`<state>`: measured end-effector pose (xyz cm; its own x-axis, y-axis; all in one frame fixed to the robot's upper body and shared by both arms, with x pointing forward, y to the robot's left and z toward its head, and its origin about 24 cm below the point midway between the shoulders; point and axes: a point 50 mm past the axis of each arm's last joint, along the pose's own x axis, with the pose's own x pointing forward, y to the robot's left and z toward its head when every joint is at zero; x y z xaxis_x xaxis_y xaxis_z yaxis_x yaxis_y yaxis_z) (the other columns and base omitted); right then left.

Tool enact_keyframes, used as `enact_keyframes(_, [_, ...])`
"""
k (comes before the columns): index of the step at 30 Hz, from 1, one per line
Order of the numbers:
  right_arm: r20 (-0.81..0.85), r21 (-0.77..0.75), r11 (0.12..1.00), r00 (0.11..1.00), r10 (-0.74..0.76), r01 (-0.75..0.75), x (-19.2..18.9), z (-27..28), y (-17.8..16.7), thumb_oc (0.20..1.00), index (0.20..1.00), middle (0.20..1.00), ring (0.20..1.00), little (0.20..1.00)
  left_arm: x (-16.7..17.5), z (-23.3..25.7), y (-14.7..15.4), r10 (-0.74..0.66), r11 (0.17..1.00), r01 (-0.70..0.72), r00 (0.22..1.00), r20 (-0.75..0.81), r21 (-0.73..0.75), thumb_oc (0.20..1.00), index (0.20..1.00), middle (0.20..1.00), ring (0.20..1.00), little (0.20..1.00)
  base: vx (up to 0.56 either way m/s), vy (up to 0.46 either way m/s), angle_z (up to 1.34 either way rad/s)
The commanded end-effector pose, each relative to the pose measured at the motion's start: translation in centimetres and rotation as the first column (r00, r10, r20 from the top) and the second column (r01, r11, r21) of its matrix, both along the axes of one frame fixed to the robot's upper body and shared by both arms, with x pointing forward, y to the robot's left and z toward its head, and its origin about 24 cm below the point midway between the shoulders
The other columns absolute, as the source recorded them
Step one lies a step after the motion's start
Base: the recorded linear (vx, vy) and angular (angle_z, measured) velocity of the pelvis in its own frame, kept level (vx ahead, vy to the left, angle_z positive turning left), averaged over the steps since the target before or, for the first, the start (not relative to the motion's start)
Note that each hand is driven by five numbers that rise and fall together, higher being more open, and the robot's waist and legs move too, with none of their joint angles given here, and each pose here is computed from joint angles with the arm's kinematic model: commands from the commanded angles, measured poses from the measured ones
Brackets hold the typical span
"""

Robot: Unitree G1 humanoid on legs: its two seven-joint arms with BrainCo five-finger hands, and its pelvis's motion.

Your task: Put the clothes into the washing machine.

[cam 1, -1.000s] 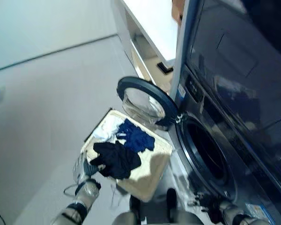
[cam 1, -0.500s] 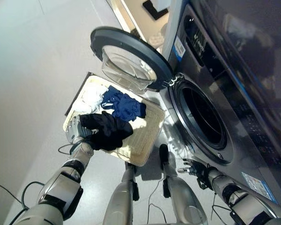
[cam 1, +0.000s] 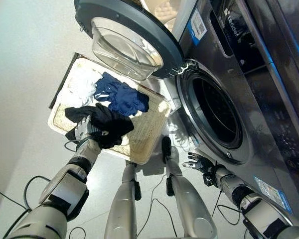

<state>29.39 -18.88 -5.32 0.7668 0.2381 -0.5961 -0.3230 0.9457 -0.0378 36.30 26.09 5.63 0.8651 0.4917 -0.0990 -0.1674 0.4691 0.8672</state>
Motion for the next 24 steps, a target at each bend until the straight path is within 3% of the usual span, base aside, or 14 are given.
enact_keyframes(1, [0.013,0.049,0.999,1.000,-0.011,0.010,0.3,0.4,0.4,1.000,1.000,1.000,1.000,1.000,-0.4,0.8,2.7,0.096,0.993,-0.089,0.990,-0.106,0.077,1.000,1.000,1.000,1.000,1.000,0.00,0.000,0.00])
enact_keyframes(3, [0.020,0.057,0.998,1.000,-0.012,0.011,0.5,0.6,0.5,1.000,1.000,1.000,1.000,1.000,-0.4,0.9,2.8,0.102,0.991,-0.090,0.988,-0.119,0.099,1.000,1.000,1.000,1.000,1.000,0.00,0.000,0.00])
enact_keyframes(4, [0.048,0.083,0.997,0.999,-0.011,0.007,1.2,1.5,0.6,1.000,1.000,1.000,1.000,1.000,-0.3,1.9,3.4,0.136,0.970,-0.102,0.980,-0.144,0.221,1.000,1.000,1.000,1.000,1.000,0.03,0.000,-0.04])
enact_keyframes(5, [0.059,0.094,0.996,0.998,-0.011,0.005,1.4,1.8,0.8,1.000,1.000,1.000,1.000,1.000,-0.2,2.4,3.6,0.152,0.961,-0.112,0.978,-0.142,0.254,1.000,1.000,1.000,1.000,1.000,0.03,-0.004,-0.06])
enact_keyframes(15, [0.116,0.180,0.984,0.993,-0.014,-0.007,2.0,3.2,1.7,1.000,1.000,1.000,1.000,1.000,0.7,7.2,5.0,0.254,0.865,-0.207,0.966,-0.042,0.458,1.000,1.000,1.000,1.000,1.000,0.01,-0.008,-0.03])
enact_keyframes(16, [0.116,0.183,0.983,0.993,-0.016,-0.005,2.0,3.2,1.7,1.000,1.000,1.000,1.000,1.000,0.7,7.3,5.1,0.256,0.861,-0.206,0.966,-0.045,0.465,0.862,0.862,0.862,0.862,0.862,0.00,-0.038,-0.01])
enact_keyframes(17, [0.128,0.198,0.980,0.992,-0.020,-0.005,2.1,3.4,1.7,1.000,1.000,1.000,1.000,1.000,0.8,8.2,5.3,0.266,0.815,-0.182,0.961,-0.076,0.550,0.429,0.429,0.429,0.429,0.429,0.00,-0.037,-0.01])
enact_keyframes(18, [0.132,0.203,0.979,0.991,-0.021,-0.006,2.1,3.5,1.7,1.000,1.000,1.000,1.000,1.000,0.9,8.5,5.3,0.266,0.799,-0.172,0.960,-0.083,0.577,0.200,0.200,0.200,0.200,0.200,0.00,-0.050,-0.02])
enact_keyframes(20, [0.140,0.224,0.975,0.990,-0.028,-0.004,2.2,3.8,1.6,1.000,1.000,1.000,1.000,1.000,1.0,9.0,5.3,0.274,0.718,-0.094,0.949,-0.156,0.690,0.200,0.200,0.200,0.200,0.200,0.00,-0.040,-0.02])
enact_keyframes(24, [0.153,0.247,0.969,0.988,-0.033,-0.006,2.5,4.3,1.7,1.000,1.000,1.000,1.000,1.000,1.6,9.4,4.4,0.232,0.642,-0.015,0.957,-0.176,0.767,0.200,0.200,0.200,0.200,0.200,0.00,0.000,0.00])
